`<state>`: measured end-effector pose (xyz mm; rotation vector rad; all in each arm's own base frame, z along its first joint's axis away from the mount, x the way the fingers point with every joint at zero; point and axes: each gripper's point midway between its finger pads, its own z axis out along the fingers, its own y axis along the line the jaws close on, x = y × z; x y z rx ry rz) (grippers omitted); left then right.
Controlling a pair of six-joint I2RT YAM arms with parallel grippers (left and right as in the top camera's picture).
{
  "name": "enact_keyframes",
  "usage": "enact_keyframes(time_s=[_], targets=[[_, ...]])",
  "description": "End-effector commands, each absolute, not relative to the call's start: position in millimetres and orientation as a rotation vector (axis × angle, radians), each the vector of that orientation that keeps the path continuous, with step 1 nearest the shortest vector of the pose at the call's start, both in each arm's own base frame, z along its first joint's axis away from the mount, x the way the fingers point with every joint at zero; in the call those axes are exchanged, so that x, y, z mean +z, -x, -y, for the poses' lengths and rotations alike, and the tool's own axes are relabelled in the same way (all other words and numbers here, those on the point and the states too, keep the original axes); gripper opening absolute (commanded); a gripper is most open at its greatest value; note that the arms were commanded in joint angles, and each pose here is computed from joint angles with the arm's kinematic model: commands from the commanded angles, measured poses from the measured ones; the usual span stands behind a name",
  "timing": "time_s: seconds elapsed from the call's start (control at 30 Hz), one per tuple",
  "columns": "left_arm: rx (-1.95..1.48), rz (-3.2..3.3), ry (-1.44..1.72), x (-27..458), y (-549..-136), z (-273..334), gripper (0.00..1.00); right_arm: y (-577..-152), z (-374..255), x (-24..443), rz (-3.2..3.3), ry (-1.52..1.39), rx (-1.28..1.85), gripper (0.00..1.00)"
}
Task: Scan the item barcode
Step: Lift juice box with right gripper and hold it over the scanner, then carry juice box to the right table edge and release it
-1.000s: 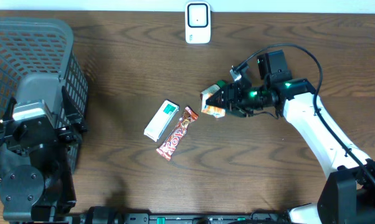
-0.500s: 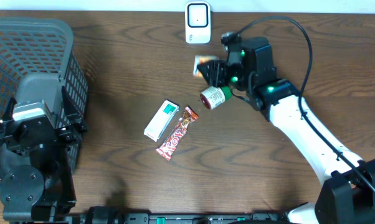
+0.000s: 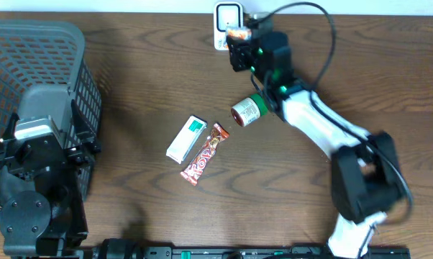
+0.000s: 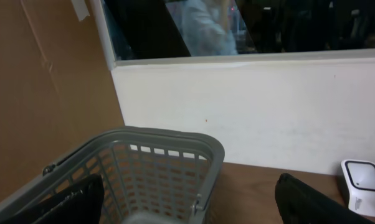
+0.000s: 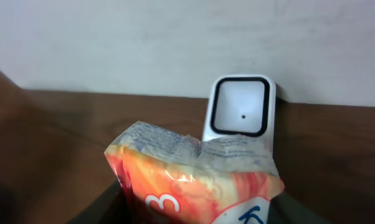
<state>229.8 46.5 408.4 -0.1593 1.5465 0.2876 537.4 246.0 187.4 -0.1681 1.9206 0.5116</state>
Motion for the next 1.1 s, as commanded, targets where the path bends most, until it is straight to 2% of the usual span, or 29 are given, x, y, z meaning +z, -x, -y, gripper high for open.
enact_keyframes(time_s=[0.0, 0.33, 0.63, 0.9, 1.0, 1.07], targets=[[0.276, -1.547, 0.163, 407, -230, -46, 0.87, -574, -254, 195, -1.867, 0.214, 0.425, 0.47], [0.276, -1.547, 0.163, 407, -230, -46, 0.87, -651, -258, 168, -1.824, 0.167, 0.247, 0.49], [0.276, -1.547, 0.163, 407, -230, -46, 0.87, -665, -264, 122, -1.849, 0.171, 0.239, 0.47], [0.276, -1.547, 0.163, 407, -230, -46, 0.87, -670, -256, 134, -1.829, 0.174, 0.2, 0.48], [0.276, -1.547, 0.163, 407, -230, -46, 0.87, -665, -247, 159, -1.852, 0.166, 0.172, 0.49], [0.276, -1.547, 0.163, 407, -230, -46, 0.87, -659, -236, 183, -1.866, 0.138, 0.123, 0.44]])
